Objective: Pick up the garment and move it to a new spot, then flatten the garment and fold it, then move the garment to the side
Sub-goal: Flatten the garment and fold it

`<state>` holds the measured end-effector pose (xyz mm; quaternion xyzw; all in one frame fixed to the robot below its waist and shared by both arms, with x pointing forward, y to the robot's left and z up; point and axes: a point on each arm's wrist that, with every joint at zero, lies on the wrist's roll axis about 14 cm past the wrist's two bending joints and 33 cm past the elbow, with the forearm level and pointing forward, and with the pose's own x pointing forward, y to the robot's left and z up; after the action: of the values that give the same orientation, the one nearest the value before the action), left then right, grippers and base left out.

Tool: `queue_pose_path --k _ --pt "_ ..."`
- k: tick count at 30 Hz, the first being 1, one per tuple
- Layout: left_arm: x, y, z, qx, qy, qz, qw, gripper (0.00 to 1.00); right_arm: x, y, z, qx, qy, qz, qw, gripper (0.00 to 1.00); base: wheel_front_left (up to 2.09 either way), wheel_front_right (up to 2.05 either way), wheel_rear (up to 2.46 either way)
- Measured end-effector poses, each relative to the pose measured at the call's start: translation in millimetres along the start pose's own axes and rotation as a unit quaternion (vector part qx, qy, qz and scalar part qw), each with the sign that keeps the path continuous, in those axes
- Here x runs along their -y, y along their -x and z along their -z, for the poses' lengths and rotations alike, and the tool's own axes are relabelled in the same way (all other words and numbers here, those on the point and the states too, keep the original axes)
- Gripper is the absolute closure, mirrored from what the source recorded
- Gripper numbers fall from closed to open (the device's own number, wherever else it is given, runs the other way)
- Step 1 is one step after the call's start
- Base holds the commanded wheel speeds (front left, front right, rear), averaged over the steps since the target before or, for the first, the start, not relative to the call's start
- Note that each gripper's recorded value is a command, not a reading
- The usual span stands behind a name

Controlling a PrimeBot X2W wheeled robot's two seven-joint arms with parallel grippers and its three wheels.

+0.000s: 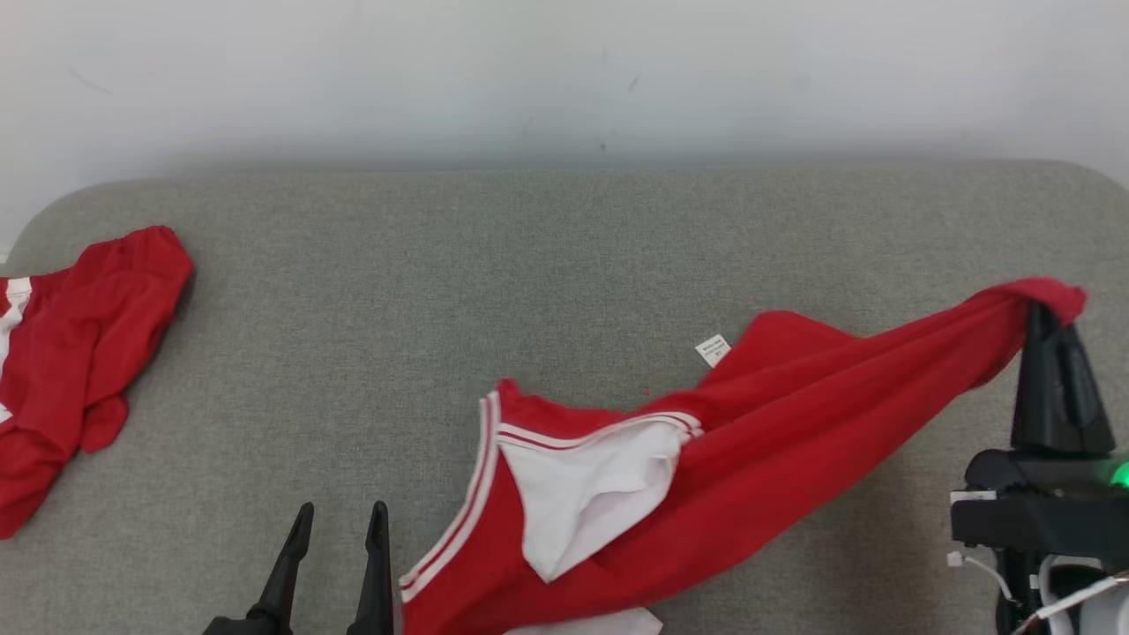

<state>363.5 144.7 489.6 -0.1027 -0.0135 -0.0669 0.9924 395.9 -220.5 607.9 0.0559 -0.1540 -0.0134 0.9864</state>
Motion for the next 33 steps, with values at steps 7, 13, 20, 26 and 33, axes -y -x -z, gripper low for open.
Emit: queue_pose_path --k 7,13,20,26,33 --pt "-3.6 0.0 0.4 0.0 0.003 -0.006 1.0 0.0 -34.7 -14.1 -62.8 0.077 0.023 -0.047 0.996 1.0 0.0 0.0 0.0" --pt "-11.1 2.8 -2.4 0.004 0.006 -0.02 1.0 0.0 -48.8 -48.9 -63.4 0.069 0.035 -0.075 0.994 1.0 0.0 0.0 0.0" --pt "-19.0 0.5 -5.1 0.008 0.011 -0.033 0.999 0.0 -38.0 -107.6 10.4 -0.037 0.024 -0.069 0.997 1.0 0.0 0.0 0.0" --pt "-33.6 6.2 -3.1 0.004 0.014 -0.062 0.998 0.0 -47.1 -156.6 33.9 -0.038 0.025 -0.073 0.996 1.0 0.0 0.0 0.0" --pt "-50.9 17.9 1.2 -0.005 0.012 -0.096 0.995 0.0 -79.3 -172.5 86.0 -0.092 0.009 -0.104 0.99 0.0 0.0 0.0 0.0"
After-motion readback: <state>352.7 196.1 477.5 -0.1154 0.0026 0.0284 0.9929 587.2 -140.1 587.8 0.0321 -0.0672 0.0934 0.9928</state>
